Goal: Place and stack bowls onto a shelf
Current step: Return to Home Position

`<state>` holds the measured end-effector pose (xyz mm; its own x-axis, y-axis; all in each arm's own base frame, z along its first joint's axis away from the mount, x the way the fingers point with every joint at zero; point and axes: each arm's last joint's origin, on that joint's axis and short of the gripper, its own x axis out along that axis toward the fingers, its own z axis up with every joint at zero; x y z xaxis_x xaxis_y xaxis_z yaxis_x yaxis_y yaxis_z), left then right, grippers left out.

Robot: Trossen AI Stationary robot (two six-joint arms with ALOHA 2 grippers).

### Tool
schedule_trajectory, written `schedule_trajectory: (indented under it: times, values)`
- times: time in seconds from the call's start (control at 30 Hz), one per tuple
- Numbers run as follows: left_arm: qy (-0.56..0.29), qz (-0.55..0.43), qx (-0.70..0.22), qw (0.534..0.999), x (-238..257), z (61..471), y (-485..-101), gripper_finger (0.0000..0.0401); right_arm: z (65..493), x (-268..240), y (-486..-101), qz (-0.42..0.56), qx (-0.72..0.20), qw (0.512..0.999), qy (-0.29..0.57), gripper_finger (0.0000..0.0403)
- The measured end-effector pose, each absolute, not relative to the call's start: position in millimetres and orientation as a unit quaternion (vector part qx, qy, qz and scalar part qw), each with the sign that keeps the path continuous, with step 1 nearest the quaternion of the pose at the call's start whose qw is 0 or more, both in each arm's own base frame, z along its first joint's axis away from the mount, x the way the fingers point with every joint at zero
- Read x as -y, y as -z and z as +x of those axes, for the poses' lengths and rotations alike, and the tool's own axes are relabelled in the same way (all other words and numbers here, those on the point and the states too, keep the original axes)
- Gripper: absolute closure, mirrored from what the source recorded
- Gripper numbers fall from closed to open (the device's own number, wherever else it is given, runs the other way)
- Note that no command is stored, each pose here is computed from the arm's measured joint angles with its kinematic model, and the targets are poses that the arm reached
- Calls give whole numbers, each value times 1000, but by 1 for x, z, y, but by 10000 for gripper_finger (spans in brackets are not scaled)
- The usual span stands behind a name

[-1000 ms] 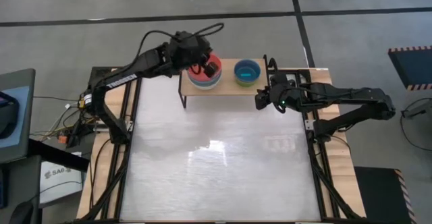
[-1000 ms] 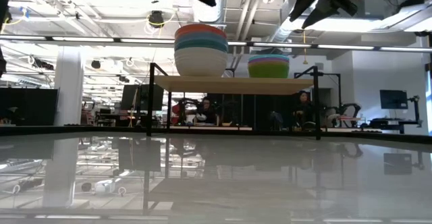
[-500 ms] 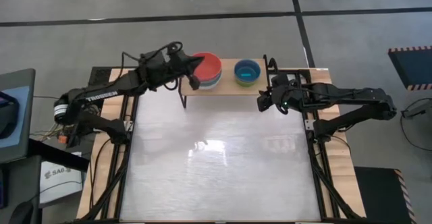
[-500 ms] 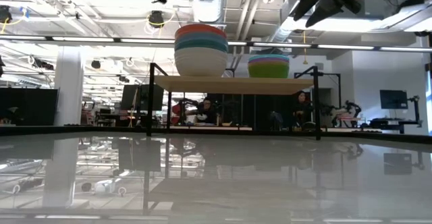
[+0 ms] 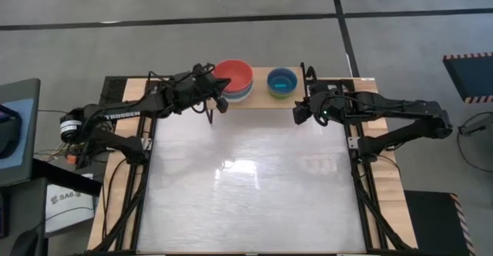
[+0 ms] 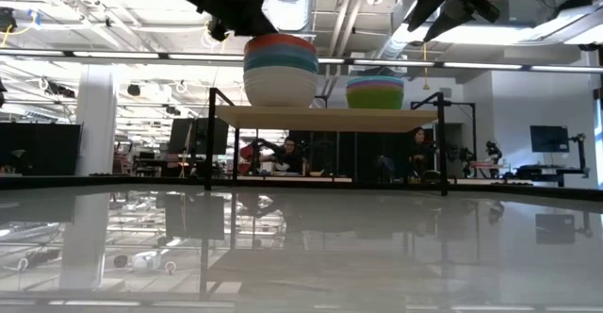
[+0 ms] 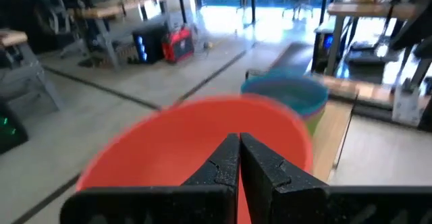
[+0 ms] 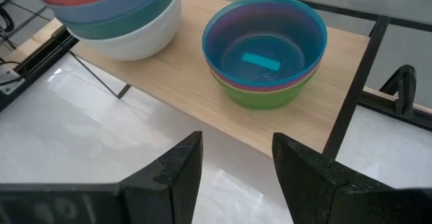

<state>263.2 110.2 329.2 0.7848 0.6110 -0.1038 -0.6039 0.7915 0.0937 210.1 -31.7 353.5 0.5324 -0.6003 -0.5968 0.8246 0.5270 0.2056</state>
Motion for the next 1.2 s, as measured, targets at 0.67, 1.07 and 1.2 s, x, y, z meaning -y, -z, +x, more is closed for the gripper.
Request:
schedule_trajectory:
  times: [0.67, 1.07, 1.2]
  values:
    - [-319, 66, 7, 945, -91, 233, -371, 401, 214, 30, -356, 239, -238, 858, 388, 196]
    - [-161, -33, 49, 985, -47, 176, -353, 401, 249, 18, -381, 184, -45, 981, 46, 227]
    - [-140, -37, 64, 987, -25, 165, -344, 401, 259, 14, -367, 182, 2, 983, -26, 285]
